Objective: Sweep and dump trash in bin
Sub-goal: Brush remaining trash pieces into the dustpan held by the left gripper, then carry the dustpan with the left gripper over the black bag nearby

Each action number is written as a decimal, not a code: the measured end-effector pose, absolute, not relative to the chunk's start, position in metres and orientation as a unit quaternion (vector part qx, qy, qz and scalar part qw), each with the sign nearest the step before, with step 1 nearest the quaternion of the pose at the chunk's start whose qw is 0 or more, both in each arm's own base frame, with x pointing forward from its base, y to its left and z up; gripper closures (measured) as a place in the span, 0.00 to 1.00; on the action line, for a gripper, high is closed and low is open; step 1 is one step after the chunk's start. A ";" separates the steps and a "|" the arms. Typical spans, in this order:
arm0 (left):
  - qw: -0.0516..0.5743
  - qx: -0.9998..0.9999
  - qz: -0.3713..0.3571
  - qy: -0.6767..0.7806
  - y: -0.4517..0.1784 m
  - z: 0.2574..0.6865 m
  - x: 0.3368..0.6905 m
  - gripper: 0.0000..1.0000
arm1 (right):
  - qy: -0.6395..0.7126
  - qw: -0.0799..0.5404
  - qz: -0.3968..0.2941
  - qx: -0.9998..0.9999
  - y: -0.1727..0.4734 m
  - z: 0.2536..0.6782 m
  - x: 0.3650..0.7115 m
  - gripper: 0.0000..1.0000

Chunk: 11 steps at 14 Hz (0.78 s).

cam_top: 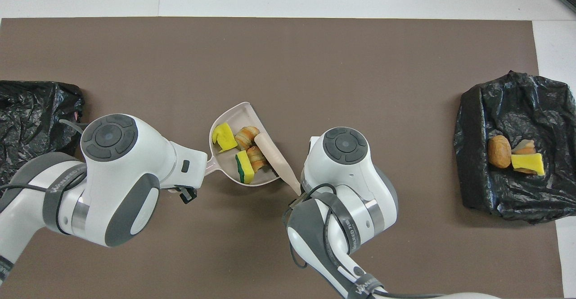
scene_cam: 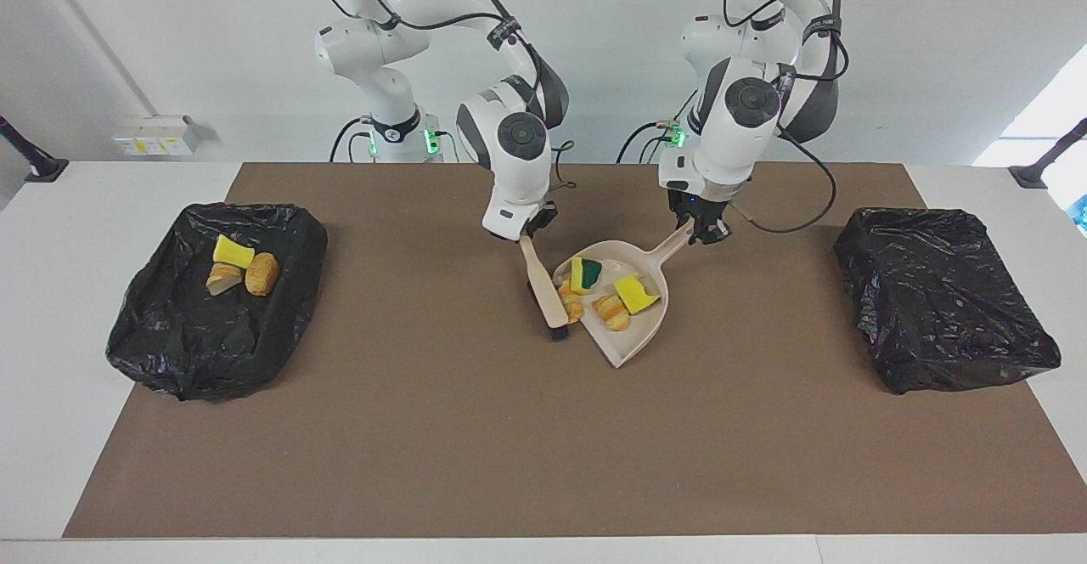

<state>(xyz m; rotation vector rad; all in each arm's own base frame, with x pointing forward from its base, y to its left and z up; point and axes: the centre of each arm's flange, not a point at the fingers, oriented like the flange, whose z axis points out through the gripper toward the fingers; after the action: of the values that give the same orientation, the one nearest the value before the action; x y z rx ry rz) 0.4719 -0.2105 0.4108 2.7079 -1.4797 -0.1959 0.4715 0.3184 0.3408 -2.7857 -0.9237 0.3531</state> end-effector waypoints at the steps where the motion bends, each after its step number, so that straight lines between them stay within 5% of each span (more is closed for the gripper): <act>1: 0.025 0.876 -0.063 -0.477 -0.210 0.411 0.472 0.67 | -0.306 0.094 0.117 -0.940 0.312 0.342 0.476 0.74; 11: 0.033 0.887 -0.054 -0.457 -0.204 0.416 0.477 0.67 | -0.191 0.059 0.128 -0.971 0.254 0.418 0.484 0.74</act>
<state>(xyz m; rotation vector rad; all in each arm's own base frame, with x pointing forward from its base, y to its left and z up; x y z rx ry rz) 0.4772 -0.2045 0.4164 2.7307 -1.4075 -0.1648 0.4841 0.2543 0.4175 -2.9416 -0.5775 0.3874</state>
